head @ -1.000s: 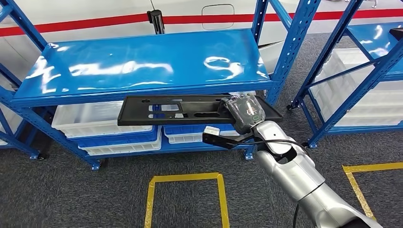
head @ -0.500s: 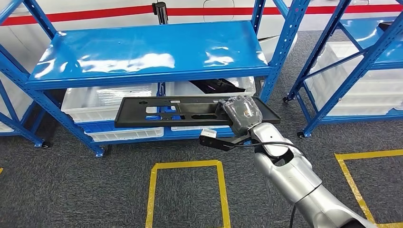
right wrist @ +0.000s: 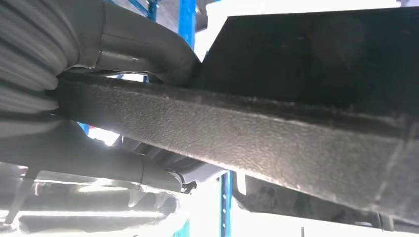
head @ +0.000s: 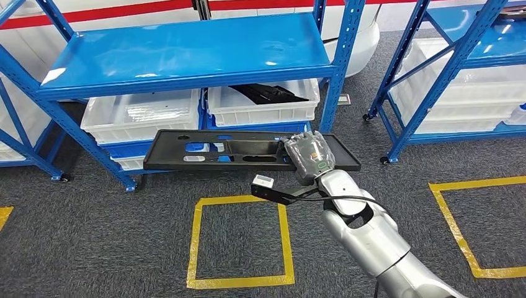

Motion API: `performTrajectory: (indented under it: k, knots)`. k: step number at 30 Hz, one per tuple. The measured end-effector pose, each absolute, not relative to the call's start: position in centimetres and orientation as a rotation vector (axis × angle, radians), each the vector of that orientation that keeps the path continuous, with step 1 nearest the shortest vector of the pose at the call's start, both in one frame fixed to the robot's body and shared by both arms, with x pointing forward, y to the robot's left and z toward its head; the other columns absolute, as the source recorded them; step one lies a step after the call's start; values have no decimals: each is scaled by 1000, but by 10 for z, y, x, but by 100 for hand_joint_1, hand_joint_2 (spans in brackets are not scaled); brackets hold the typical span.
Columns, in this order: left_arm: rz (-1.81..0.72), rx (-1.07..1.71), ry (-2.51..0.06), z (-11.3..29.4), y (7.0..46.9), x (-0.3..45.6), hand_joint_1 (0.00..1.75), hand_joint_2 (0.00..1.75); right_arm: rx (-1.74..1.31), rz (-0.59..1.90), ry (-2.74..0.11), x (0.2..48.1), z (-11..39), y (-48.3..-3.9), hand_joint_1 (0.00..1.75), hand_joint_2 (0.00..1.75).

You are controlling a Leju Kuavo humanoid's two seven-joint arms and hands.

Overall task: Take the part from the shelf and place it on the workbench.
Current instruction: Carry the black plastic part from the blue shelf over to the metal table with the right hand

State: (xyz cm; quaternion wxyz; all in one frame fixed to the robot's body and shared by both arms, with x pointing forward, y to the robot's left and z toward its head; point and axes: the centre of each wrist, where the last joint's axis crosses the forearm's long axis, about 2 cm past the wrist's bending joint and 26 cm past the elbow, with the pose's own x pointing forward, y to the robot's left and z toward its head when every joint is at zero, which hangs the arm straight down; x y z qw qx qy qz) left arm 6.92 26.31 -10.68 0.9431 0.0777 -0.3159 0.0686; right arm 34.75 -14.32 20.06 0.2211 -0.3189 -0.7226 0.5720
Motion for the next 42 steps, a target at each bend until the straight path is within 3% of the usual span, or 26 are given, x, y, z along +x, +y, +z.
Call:
performTrajectory:
  k: [42]
  knots:
    - [158,168,-662,-106,266,75,0,175,-798,1464,-2058,341,213,-130,173,175]
